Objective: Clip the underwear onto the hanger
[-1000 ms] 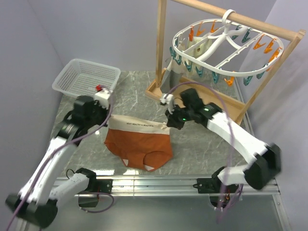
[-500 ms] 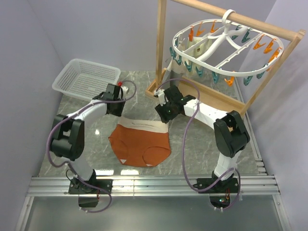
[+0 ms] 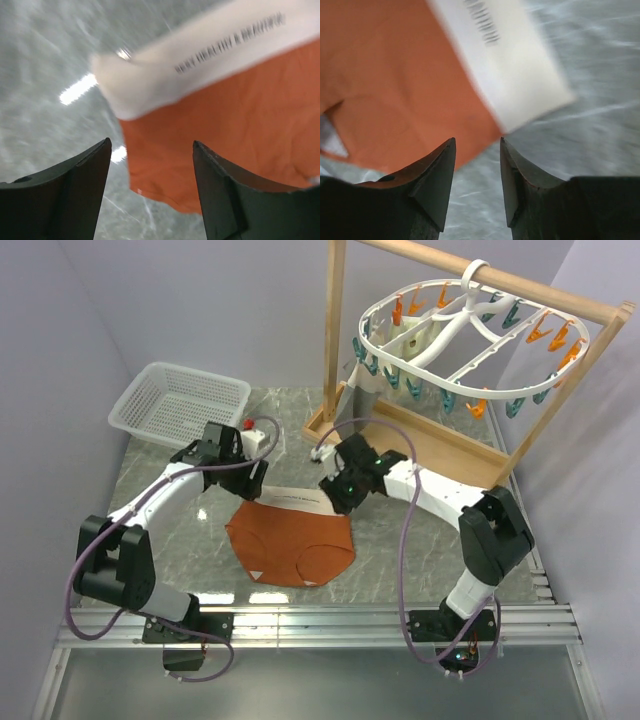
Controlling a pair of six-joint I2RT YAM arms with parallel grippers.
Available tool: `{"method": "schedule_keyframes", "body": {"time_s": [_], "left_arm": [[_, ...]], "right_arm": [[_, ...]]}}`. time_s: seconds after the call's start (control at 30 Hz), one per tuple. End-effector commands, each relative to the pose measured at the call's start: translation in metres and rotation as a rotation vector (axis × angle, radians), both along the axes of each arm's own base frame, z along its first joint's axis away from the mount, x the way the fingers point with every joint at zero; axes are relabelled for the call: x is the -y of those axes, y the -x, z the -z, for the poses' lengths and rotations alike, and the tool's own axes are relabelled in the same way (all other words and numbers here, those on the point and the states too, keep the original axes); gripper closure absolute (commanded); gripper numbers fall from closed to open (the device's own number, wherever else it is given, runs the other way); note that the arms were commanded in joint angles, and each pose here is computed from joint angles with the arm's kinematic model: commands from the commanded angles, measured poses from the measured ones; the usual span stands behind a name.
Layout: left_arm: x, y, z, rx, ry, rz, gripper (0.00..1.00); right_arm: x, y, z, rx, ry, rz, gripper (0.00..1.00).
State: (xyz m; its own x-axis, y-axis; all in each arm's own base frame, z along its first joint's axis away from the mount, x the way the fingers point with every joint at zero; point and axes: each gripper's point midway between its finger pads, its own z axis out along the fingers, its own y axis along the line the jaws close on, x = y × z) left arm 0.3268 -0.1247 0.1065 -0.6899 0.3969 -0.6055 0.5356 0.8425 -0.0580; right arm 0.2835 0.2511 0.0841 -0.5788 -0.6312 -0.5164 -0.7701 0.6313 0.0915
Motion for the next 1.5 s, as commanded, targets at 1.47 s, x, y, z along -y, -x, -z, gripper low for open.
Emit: {"method": "schedule_keyframes", "body": {"time_s": [1.47], "left_arm": [[0.138, -0.002, -0.268, 0.767, 0.776, 0.427, 0.09]], "right_arm": [[0.029, 0.048, -0.227, 0.590, -0.427, -0.100, 0.33]]}}
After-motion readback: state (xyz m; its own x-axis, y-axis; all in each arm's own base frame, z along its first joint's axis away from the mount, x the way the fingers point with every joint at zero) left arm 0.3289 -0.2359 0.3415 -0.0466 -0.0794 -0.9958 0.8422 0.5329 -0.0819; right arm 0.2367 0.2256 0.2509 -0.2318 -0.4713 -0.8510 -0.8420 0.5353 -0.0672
